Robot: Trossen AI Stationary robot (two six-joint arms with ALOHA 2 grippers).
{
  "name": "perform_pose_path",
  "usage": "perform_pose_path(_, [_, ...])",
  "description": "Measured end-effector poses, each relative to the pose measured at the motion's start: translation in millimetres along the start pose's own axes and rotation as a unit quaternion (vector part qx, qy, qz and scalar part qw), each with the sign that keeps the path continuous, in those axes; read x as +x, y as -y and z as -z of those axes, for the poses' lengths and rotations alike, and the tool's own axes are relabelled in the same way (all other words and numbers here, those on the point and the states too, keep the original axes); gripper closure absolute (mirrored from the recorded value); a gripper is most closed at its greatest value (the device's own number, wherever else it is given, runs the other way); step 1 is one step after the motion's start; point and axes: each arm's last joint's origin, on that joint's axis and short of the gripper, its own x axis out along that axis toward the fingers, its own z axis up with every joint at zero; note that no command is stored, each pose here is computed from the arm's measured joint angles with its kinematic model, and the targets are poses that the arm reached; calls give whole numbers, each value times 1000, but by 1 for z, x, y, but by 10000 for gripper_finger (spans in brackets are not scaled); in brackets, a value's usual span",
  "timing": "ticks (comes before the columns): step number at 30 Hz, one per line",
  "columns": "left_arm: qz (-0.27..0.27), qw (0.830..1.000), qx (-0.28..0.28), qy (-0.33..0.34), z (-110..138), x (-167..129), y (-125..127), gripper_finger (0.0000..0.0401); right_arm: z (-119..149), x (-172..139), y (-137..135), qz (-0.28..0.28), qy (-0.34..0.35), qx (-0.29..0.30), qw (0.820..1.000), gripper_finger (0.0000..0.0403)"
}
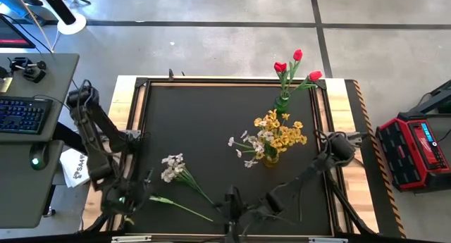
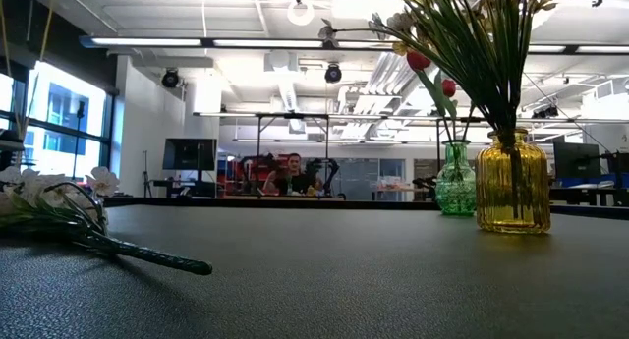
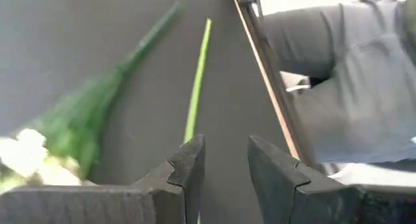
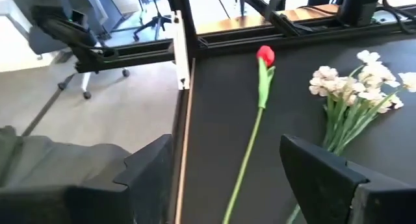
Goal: Sort flowers into vase by color
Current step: Put the red flower into the green vase
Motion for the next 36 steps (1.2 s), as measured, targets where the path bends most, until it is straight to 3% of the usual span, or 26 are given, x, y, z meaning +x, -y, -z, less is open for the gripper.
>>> perform_pose_path(4, [16,998,-59,-21,18,3,18,295,-2,4,7,8,2,-1,1000,139])
perform_pose_path(8, [4,995,-73,-61,38,14,30,295,-3,5,9,15,4,-23,1000,139])
perform_pose_path(15, [-34,991,5,-127,58,39,32,294,-4,6,10,19,6,-39,999,139])
perform_pose_path(22, [-83,987,55,-126,47,61,18,268,-4,6,12,21,5,-39,999,139])
perform_pose_path(27, [-86,975,90,-182,45,70,7,248,-4,6,12,21,5,-38,999,139])
perform_pose_path(31, [-128,966,115,-194,48,71,-1,253,-4,6,12,21,5,-38,999,139])
perform_pose_path(36, [-122,961,147,-200,47,73,-2,290,-4,6,12,21,4,-36,999,139])
